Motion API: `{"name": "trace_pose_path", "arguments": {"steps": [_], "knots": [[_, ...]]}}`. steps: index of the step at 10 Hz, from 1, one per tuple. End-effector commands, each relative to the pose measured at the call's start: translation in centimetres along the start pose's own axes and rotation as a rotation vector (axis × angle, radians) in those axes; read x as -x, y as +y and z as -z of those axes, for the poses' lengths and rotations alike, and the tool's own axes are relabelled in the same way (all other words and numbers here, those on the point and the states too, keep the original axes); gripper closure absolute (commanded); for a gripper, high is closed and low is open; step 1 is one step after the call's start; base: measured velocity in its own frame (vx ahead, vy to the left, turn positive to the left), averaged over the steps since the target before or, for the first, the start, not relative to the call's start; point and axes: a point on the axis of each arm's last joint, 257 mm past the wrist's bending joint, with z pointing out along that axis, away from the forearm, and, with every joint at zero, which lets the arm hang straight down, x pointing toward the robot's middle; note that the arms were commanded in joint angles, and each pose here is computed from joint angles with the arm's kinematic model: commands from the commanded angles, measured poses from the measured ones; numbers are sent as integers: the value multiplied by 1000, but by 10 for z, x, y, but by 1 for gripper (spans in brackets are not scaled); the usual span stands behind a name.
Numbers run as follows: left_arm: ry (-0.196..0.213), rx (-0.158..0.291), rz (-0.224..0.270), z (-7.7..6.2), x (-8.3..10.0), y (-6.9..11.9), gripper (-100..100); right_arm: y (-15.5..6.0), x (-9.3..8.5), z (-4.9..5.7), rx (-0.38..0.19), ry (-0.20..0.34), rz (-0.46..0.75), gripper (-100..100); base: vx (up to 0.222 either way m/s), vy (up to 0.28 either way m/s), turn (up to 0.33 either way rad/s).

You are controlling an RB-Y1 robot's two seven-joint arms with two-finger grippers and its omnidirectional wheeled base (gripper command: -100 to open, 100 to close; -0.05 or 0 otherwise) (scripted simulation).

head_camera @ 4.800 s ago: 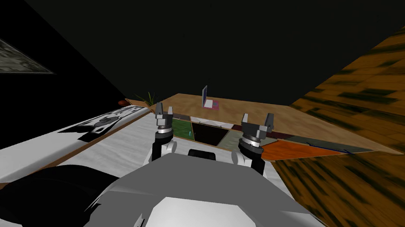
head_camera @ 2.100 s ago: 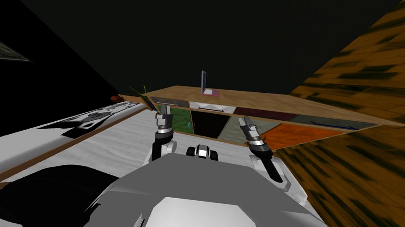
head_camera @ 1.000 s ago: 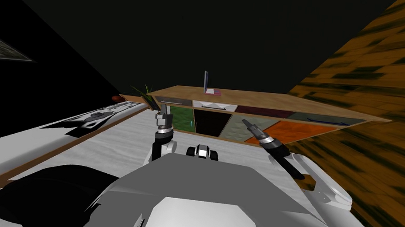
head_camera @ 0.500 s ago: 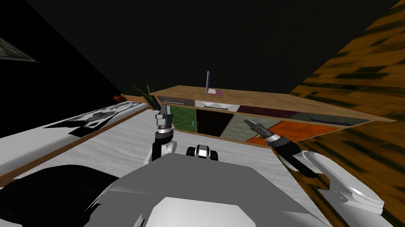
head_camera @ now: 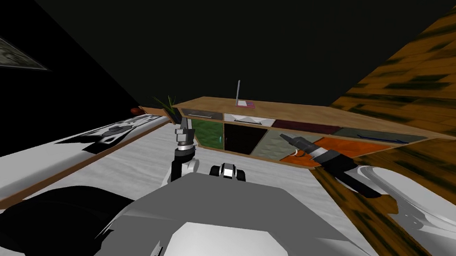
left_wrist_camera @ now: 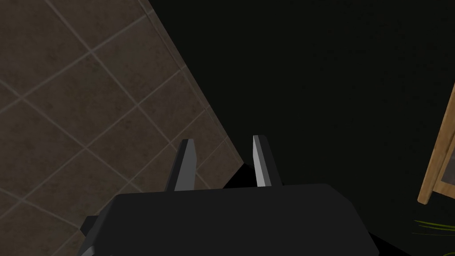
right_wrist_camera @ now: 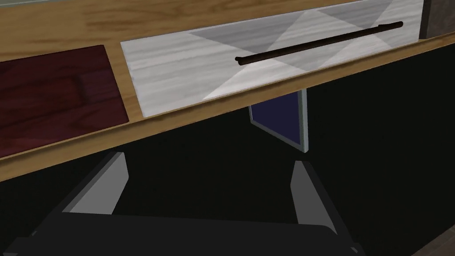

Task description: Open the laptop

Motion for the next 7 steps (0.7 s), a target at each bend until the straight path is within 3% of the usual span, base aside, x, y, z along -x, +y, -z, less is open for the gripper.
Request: {"name": "trace_pose_path", "arguments": {"steps": [1,2,3,4,5,6,7], "knots": [[0,0,0,0,0,0,0,-36,13,7,-70,56,105,-100,24,145,39],[0,0,0,0,0,0,0,-36,17,5,-66,76,135,-100,25,113,11],[0,0,0,0,0,0,0,-58,27,13,-118,97,183,-100,34,132,42],[0,0,0,0,0,0,0,-57,32,10,-111,116,215,-100,32,113,17],[0,0,0,0,0,0,0,-78,43,18,-162,136,262,-100,49,138,49],[0,0,0,0,0,0,0,-76,49,14,-154,153,293,-100,46,116,20],[0,0,0,0,0,0,0,-96,61,22,-206,171,339,-100,57,142,52]]}}
